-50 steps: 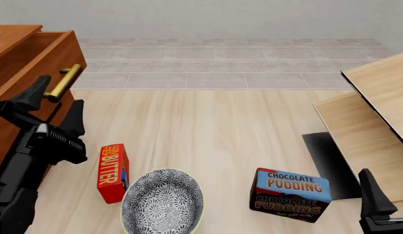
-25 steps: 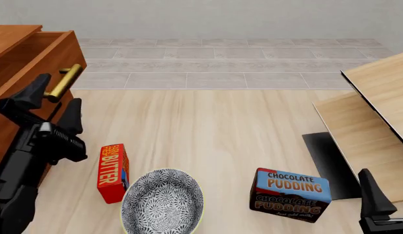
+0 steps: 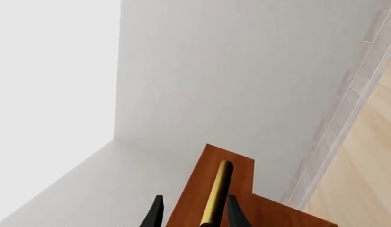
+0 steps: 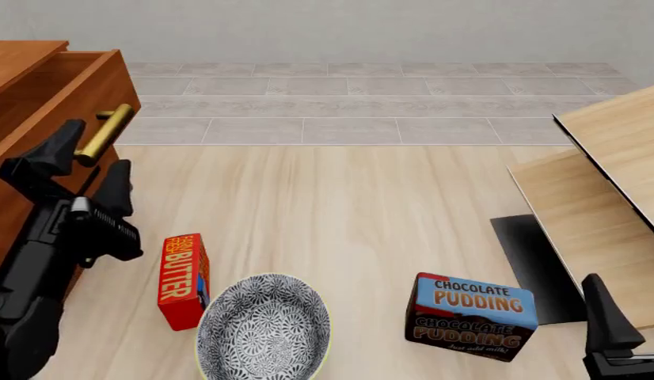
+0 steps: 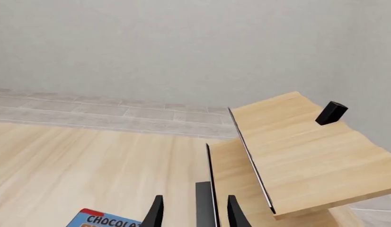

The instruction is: Close the top drawer of the cabinet.

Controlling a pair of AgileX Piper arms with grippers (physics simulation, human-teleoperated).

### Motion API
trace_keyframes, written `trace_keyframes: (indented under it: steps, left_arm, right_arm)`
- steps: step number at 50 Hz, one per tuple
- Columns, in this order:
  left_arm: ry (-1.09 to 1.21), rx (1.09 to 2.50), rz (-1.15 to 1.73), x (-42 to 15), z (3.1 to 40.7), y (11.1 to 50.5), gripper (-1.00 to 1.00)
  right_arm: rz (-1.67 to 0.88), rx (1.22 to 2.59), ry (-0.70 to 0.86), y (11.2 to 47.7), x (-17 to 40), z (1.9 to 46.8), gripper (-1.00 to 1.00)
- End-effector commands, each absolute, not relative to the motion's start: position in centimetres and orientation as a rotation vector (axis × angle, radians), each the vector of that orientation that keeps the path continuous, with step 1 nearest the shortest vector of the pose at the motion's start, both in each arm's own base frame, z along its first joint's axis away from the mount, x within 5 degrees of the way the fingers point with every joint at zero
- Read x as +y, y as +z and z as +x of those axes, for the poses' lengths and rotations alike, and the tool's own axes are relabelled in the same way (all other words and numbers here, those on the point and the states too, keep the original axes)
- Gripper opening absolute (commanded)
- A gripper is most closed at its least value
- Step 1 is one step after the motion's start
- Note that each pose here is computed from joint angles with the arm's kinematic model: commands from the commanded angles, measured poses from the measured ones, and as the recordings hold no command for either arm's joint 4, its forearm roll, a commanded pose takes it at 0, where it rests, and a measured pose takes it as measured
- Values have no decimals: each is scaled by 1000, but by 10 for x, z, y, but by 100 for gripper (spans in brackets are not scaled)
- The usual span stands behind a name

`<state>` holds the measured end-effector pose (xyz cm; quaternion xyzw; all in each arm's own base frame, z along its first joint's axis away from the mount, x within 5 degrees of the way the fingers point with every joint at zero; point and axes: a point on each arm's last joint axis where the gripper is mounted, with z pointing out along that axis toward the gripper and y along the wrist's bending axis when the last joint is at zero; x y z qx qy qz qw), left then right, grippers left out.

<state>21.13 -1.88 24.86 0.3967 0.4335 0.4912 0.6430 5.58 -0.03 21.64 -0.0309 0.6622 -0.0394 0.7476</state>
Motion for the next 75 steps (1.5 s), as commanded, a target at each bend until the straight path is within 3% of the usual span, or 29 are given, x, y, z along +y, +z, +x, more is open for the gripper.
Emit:
trace_keyframes:
  steps: [1,75]
  left_arm:
    - [1135,1001,909,-16,214,247,100]
    - [1184,1091,895,3,235,238,100]
  right_arm:
    - [-69,1448,-84,217,0,56,100]
    - [-55,1445,-89,217,-1,56,100]
